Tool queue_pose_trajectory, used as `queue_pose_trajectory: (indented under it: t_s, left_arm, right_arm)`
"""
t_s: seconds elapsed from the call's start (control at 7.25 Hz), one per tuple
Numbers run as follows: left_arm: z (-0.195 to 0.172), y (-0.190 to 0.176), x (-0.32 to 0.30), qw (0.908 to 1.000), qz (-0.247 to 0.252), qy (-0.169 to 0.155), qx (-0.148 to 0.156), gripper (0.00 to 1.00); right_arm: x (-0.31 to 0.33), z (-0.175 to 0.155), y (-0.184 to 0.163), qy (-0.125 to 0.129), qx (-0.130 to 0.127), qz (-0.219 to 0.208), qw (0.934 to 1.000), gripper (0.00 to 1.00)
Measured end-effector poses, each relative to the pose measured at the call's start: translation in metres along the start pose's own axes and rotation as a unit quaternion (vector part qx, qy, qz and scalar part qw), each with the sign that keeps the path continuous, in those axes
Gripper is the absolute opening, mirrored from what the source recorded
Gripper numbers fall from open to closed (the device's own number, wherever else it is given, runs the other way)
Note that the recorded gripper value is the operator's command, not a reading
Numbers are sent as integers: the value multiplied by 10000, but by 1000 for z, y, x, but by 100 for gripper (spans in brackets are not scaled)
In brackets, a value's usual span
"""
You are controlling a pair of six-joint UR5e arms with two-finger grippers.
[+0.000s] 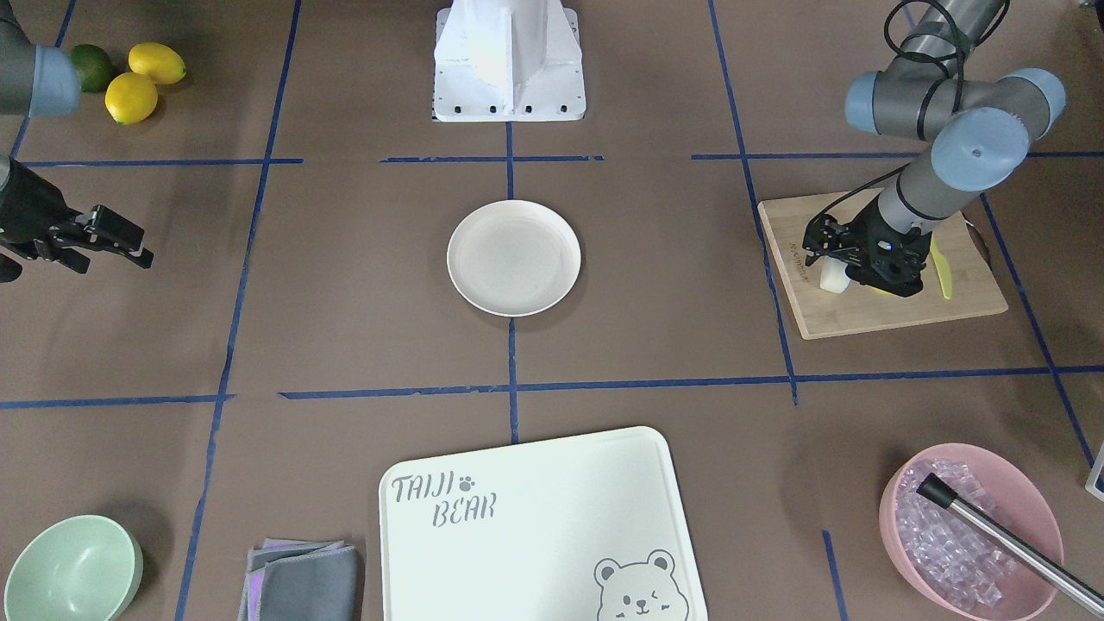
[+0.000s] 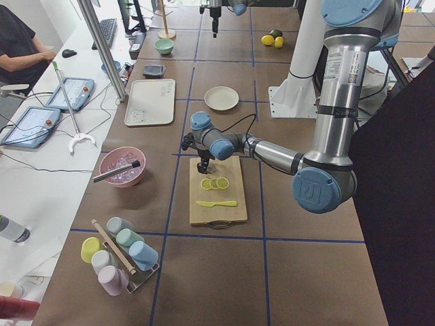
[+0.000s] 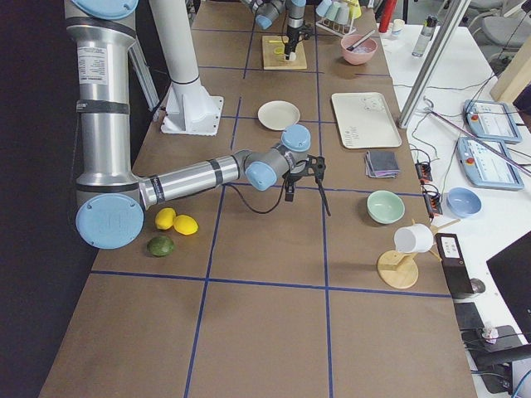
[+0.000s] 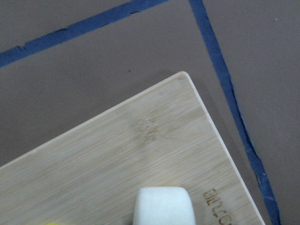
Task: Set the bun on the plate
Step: 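Lower the left gripper onto the white bun on the cutting board and grasp it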
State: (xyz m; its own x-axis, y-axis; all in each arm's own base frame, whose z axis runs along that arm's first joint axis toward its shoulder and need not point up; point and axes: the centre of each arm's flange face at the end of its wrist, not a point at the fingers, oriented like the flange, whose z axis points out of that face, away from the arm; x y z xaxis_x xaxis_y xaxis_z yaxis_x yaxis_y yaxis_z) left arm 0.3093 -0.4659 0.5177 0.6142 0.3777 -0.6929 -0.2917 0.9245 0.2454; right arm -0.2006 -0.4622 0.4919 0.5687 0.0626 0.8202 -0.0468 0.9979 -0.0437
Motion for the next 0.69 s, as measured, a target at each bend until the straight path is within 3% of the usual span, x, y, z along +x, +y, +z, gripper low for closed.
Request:
queue_pose_trajectory:
  t_s: [0.14, 0.28, 0.69]
  left_arm:
    - [1, 1, 0, 10000, 11, -1, -7, 38]
    - [1, 1, 0, 10000, 19, 1, -7, 33]
    - [-14, -4, 15, 9998, 92, 88, 123, 31]
  right_arm:
    - [0, 0, 0, -3, -2, -1, 10000, 100]
    - [0, 0, 0, -2, -4, 0, 10000, 100]
    - [1, 0, 0, 0, -6, 4, 10000, 100]
